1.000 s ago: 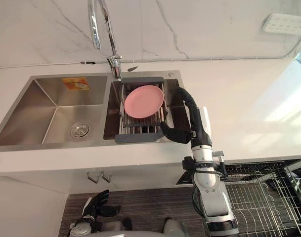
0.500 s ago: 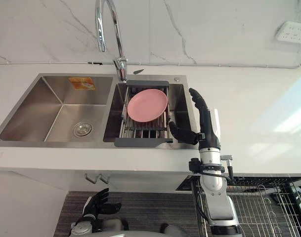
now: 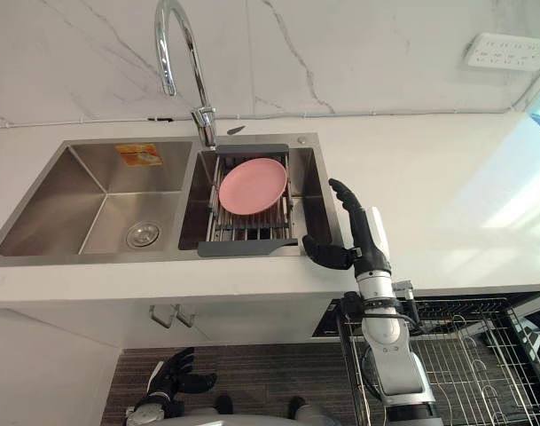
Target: Walk over to the sink, pick up the cup, carry it to the dishwasher, place the cup inside the dishwasher, then close the dishwasher door
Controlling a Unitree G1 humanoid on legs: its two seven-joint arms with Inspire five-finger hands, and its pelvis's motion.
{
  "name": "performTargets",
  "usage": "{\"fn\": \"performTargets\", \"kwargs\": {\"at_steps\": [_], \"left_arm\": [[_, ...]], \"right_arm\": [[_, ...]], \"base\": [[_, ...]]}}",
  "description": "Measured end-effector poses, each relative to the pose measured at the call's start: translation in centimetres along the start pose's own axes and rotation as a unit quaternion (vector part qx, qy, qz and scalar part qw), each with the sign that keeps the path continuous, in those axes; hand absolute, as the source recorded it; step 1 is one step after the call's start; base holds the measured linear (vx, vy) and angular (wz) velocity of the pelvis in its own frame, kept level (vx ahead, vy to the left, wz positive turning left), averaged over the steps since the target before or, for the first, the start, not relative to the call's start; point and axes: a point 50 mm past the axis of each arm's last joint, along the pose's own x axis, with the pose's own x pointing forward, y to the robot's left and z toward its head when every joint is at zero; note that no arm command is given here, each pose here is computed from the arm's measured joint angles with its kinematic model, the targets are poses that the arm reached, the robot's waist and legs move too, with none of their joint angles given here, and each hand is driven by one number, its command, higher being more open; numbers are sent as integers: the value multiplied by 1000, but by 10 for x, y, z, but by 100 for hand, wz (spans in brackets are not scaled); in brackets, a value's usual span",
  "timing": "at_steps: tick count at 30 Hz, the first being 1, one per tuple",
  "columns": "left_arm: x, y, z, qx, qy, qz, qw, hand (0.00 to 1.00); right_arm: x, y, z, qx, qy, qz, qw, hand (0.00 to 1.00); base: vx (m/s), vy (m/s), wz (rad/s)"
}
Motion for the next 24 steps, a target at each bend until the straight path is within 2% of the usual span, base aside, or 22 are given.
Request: {"fn": "performTargets", "kwargs": {"at_steps": [4, 11, 24], "left_arm": [[0, -1, -2, 0, 4, -1, 1000, 90], [-1, 2, -6, -2, 13, 4, 1000, 90], [-1, 1, -7, -1, 14, 0, 1000, 90]], "right_arm": [[-7, 9, -10, 15, 34, -4, 999, 90], [-11, 11, -12, -5, 43, -12, 999, 90], [12, -23, 2, -127, -15, -31, 991, 90]], "base": [[-8, -1, 0], [-45, 2, 8], [-4, -4, 5]]}}
